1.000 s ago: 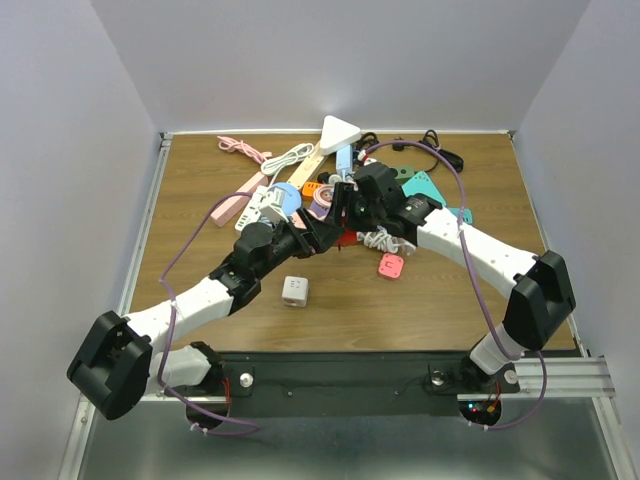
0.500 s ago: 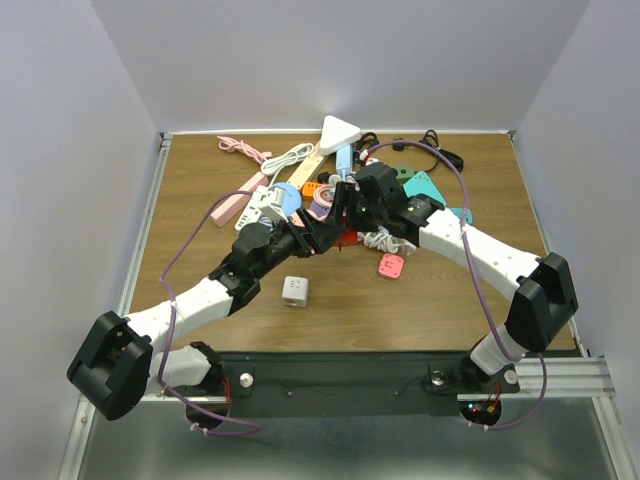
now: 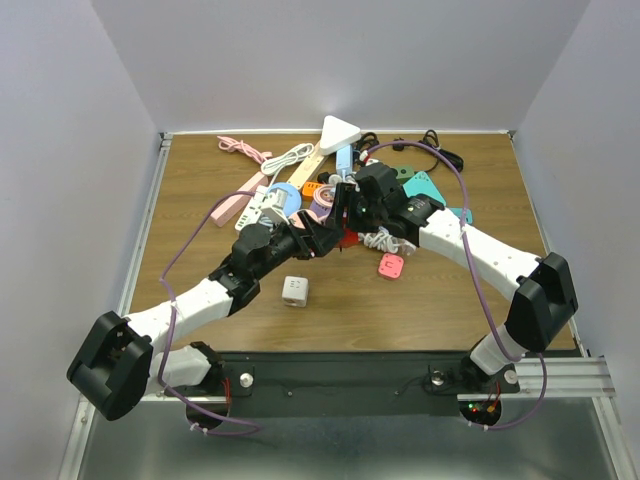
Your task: Insert the plug
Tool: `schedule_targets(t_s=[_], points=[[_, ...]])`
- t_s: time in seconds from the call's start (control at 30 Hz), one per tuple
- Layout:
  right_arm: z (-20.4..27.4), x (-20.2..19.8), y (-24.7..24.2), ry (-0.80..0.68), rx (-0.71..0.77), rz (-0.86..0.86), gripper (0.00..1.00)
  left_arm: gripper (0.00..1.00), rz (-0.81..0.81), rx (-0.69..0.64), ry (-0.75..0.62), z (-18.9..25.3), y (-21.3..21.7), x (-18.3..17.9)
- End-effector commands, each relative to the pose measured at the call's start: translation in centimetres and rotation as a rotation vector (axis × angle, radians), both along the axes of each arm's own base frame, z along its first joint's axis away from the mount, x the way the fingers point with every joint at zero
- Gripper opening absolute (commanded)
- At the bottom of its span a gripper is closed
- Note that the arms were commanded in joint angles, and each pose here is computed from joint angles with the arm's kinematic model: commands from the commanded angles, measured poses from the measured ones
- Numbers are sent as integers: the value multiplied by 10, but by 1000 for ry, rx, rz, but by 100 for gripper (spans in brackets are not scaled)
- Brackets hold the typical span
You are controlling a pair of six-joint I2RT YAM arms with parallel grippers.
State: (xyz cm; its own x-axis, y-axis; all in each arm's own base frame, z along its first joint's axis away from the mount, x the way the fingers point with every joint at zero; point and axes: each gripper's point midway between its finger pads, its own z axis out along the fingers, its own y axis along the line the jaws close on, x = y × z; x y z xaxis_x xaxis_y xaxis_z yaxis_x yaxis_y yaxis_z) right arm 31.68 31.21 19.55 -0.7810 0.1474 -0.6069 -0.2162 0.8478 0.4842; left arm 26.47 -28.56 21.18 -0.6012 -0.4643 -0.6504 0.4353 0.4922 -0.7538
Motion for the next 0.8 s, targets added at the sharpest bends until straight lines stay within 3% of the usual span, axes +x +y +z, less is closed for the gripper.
schedule_targets(t_s=[0.0, 0.77], points=[[64, 1, 19, -113, 176, 24, 0, 97, -28, 48, 36, -21, 1, -10], [70, -1, 11, -136, 178, 8, 0, 99, -40, 65, 75, -35, 6, -23]])
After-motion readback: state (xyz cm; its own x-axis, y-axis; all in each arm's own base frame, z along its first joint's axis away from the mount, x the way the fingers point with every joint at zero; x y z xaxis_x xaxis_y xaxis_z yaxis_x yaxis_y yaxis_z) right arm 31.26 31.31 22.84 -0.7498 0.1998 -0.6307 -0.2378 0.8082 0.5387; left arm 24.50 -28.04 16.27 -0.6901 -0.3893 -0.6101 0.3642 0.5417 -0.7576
